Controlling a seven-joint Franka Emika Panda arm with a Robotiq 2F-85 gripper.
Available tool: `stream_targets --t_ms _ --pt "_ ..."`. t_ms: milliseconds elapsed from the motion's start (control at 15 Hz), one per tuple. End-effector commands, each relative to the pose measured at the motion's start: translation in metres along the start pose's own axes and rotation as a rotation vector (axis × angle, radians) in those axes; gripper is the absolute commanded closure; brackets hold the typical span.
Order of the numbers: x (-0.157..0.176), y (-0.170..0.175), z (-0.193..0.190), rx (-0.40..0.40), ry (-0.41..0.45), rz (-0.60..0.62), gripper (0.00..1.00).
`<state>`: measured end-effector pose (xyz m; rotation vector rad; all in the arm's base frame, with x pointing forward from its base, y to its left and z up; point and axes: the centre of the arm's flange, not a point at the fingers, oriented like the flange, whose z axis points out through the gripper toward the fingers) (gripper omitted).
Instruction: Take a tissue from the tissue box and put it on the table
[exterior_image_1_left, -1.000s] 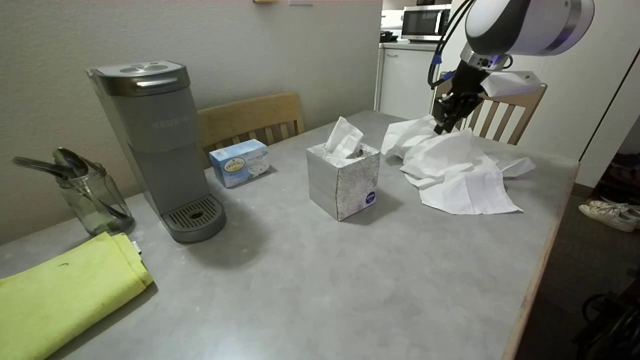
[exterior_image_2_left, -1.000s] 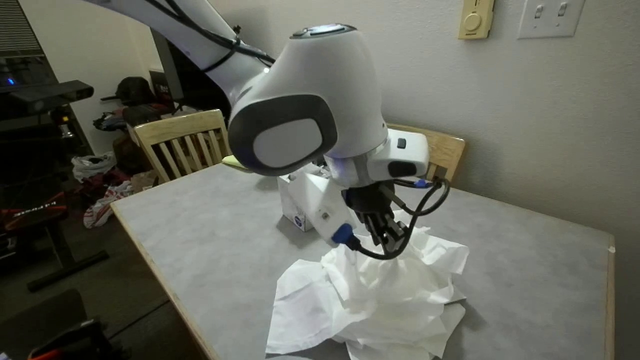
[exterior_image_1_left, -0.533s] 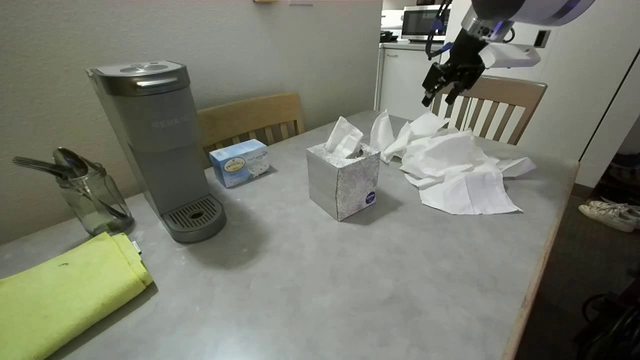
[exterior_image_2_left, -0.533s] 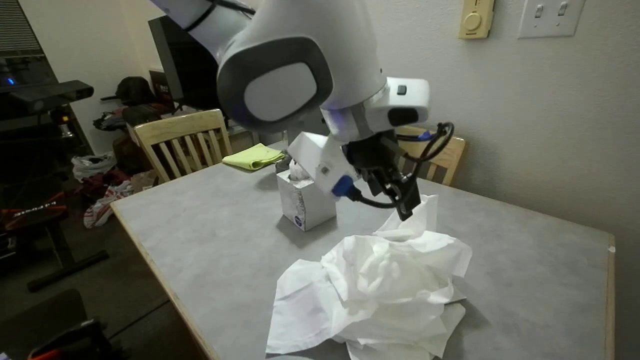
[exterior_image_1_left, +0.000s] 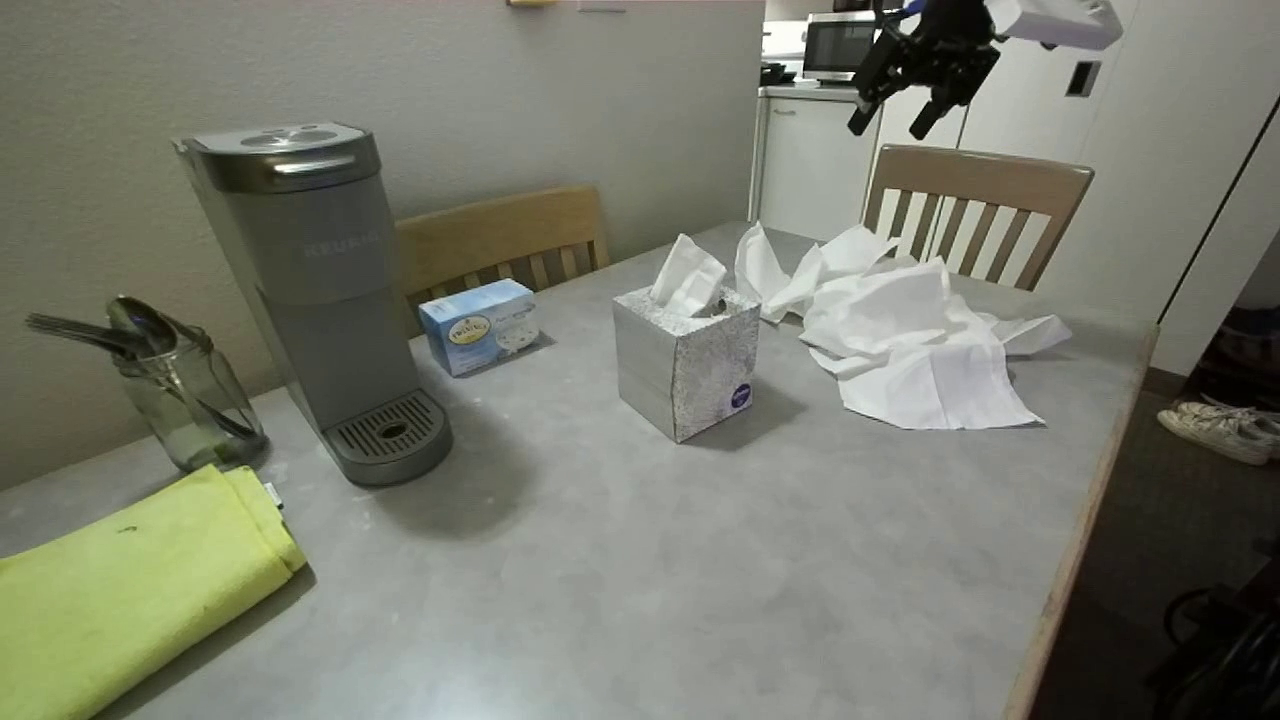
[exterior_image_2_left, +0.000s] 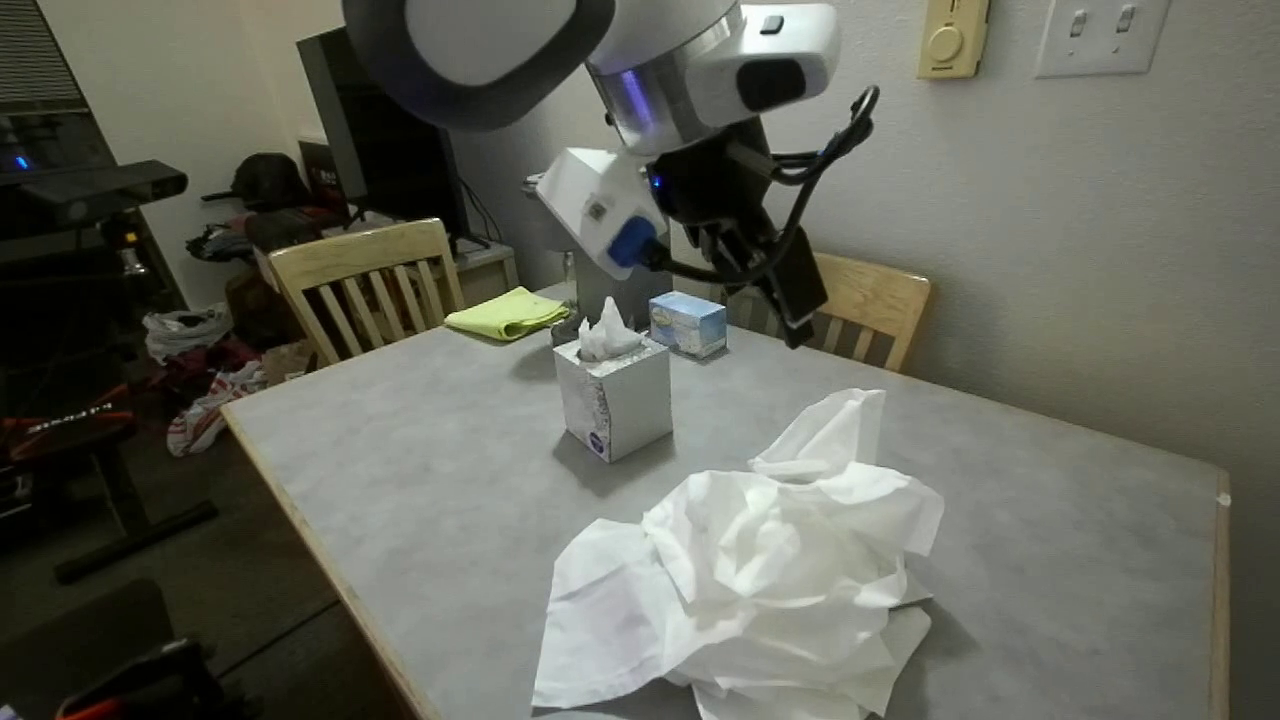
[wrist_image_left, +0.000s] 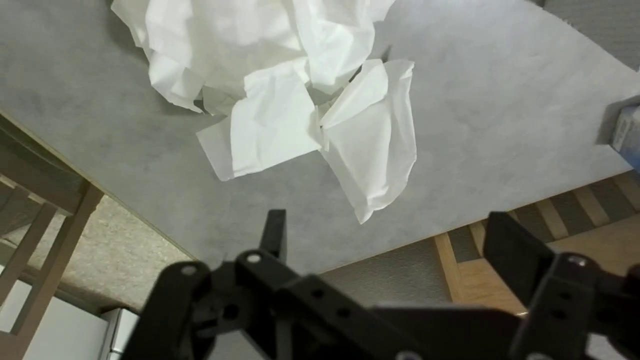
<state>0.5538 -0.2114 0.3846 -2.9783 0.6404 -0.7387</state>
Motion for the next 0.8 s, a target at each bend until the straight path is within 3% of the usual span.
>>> stream_targets --t_ms 0,67,733 --pt "-0.012 -0.01 -0.025 0.004 -0.033 0.012 0.0" --pt "-0.001 -0.007 -0.011 0.005 -0.008 0.006 0.0" --pt "-0.005 -0.01 -0.018 0.009 -0.021 0.011 0.0"
